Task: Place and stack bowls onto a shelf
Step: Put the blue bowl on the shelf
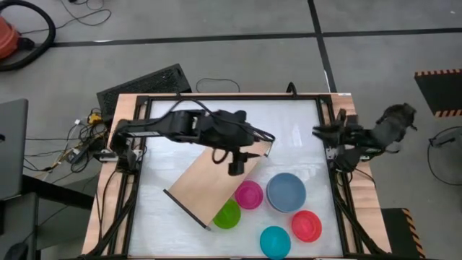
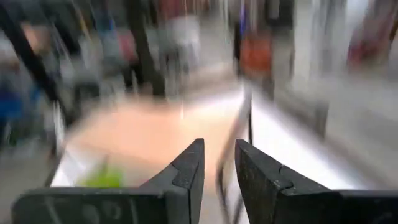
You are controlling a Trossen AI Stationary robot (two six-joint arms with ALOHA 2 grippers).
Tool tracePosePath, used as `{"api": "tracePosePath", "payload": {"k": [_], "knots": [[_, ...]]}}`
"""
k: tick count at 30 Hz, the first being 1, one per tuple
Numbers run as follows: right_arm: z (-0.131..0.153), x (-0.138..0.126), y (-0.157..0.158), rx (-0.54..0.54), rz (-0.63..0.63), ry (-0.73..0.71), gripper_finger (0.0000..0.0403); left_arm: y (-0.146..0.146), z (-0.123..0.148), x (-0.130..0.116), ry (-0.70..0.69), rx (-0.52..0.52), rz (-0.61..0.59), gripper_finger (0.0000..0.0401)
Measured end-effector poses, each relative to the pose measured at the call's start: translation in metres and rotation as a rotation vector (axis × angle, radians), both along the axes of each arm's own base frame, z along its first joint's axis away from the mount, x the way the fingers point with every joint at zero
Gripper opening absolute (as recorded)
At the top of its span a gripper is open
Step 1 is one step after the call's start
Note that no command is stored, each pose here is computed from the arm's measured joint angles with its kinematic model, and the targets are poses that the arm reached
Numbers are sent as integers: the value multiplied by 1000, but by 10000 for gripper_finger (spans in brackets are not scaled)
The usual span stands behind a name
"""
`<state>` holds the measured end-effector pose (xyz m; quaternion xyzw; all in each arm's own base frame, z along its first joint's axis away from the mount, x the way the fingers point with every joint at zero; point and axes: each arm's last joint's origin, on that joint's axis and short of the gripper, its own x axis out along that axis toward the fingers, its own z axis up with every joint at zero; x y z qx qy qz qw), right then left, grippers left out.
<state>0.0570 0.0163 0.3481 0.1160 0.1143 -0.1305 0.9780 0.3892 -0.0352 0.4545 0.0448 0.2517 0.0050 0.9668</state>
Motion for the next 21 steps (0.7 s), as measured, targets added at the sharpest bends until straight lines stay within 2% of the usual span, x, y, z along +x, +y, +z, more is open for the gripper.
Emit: {"api": "tracePosePath", "payload": {"k": [4, 7, 9, 17, 21], "knots": [[-2, 1, 9, 241, -32, 476, 115, 3, 25, -28, -44, -46, 28, 204], [-9, 11, 22, 301, -55, 724, 115, 4, 35, -40, -74, -80, 43, 204], [-15, 20, 30, 292, -63, 784, 115, 5, 40, -45, -86, -93, 48, 204], [-32, 54, 57, 278, -84, 814, 118, 7, 51, -67, -93, -124, 60, 204], [-38, 63, 64, 285, -139, 844, 149, 7, 52, -71, -77, -129, 51, 204]]}}
